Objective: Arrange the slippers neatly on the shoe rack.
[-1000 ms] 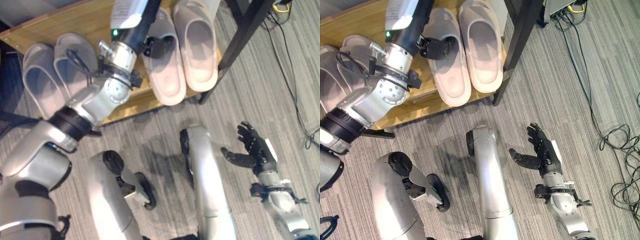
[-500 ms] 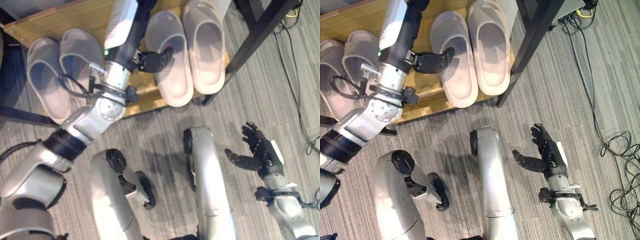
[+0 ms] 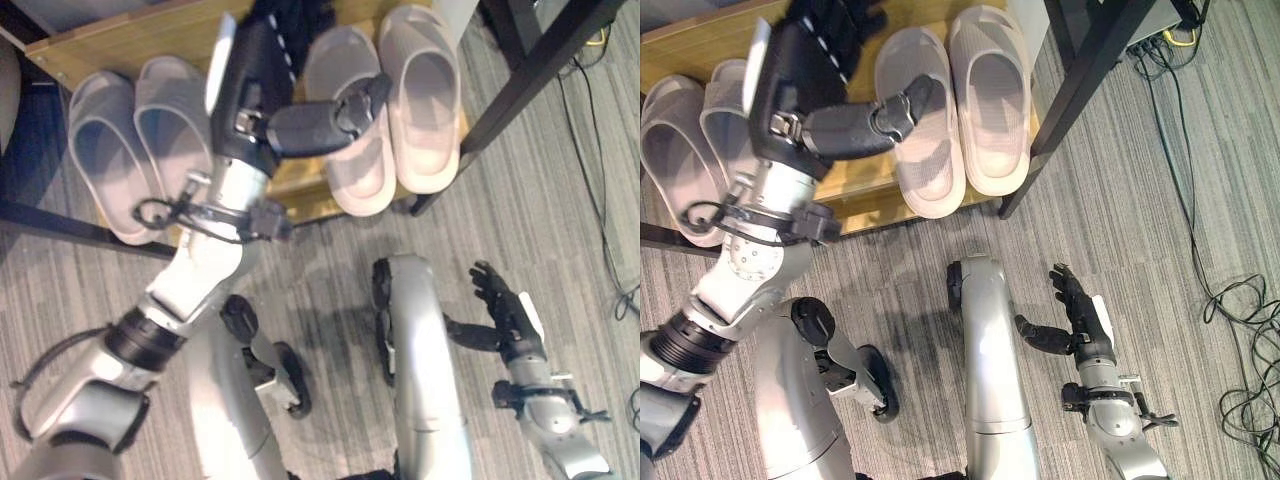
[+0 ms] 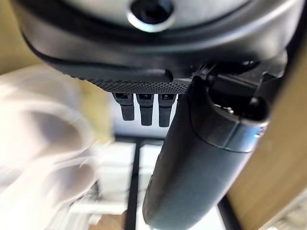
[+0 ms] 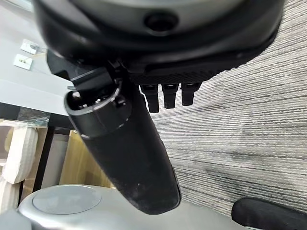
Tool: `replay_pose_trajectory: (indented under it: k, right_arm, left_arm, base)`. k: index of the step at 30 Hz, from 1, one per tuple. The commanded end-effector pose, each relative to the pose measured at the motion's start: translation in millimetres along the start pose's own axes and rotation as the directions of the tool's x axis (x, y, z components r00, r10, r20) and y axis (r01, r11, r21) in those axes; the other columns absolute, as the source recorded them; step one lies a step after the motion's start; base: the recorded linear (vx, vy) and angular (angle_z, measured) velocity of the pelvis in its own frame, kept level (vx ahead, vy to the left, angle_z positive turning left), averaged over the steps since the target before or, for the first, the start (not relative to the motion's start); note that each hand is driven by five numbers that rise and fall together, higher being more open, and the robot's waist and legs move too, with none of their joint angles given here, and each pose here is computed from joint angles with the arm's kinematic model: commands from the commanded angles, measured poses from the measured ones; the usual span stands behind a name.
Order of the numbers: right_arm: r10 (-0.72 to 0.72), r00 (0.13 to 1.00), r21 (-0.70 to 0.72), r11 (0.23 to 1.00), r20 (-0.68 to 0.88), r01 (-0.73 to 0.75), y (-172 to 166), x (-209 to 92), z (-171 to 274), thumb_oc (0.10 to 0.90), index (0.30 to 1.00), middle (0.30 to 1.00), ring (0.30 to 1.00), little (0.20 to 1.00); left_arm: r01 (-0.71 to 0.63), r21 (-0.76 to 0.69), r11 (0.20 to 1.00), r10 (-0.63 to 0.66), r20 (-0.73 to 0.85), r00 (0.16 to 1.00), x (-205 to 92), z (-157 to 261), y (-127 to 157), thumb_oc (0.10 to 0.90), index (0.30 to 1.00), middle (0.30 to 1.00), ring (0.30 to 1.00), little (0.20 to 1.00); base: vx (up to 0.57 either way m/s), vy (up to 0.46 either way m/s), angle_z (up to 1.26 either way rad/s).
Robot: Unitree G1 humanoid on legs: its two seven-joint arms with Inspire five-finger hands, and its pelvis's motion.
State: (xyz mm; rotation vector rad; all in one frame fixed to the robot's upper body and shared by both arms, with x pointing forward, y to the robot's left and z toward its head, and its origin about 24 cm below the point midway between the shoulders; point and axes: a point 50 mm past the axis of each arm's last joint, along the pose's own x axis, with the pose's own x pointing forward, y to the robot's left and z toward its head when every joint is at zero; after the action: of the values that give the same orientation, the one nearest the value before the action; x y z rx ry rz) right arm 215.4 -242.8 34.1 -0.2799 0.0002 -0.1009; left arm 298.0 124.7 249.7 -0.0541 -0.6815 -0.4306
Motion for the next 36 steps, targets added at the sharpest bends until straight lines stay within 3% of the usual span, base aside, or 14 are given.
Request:
replay_pose_trajectory:
  k: [1,8,16,36]
  right_arm:
    - [-0.030,0.982,0.028,0.999,0.187,0.025,-15,4,41,0.800,0.900,0.900,0.900,0.900]
    - [-0.010,0.986,0.019,1.000,0.165,0.007,-13,6,37,0.800,0.900,0.900,0.900,0.900]
    - [0.010,0.989,0.019,1.000,0.149,-0.013,-10,12,33,0.800,0.900,0.900,0.900,0.900]
    - [0.057,0.993,0.010,0.998,0.105,-0.058,0,15,21,0.800,0.900,0.900,0.900,0.900]
  left_arm:
    - [0.192,-0.050,0.980,-0.181,0.171,0.969,14,36,-26,0.800,0.900,0.900,0.900,0.900]
    - [0.194,-0.049,0.980,-0.190,0.066,0.979,9,13,-25,0.800,0.900,0.900,0.900,0.900]
    - [0.127,0.061,0.990,-0.127,0.000,0.992,19,-7,-13,0.800,0.900,0.900,0.900,0.900]
    - [0.032,0.077,0.996,-0.038,0.081,0.996,62,0,-16,0.800,0.900,0.900,0.900,0.900]
  base:
    - [0.00,0.000,0.00]
    - [0.00,0.000,0.00]
    - [0.00,0.000,0.00]
    - [0.00,0.000,0.00]
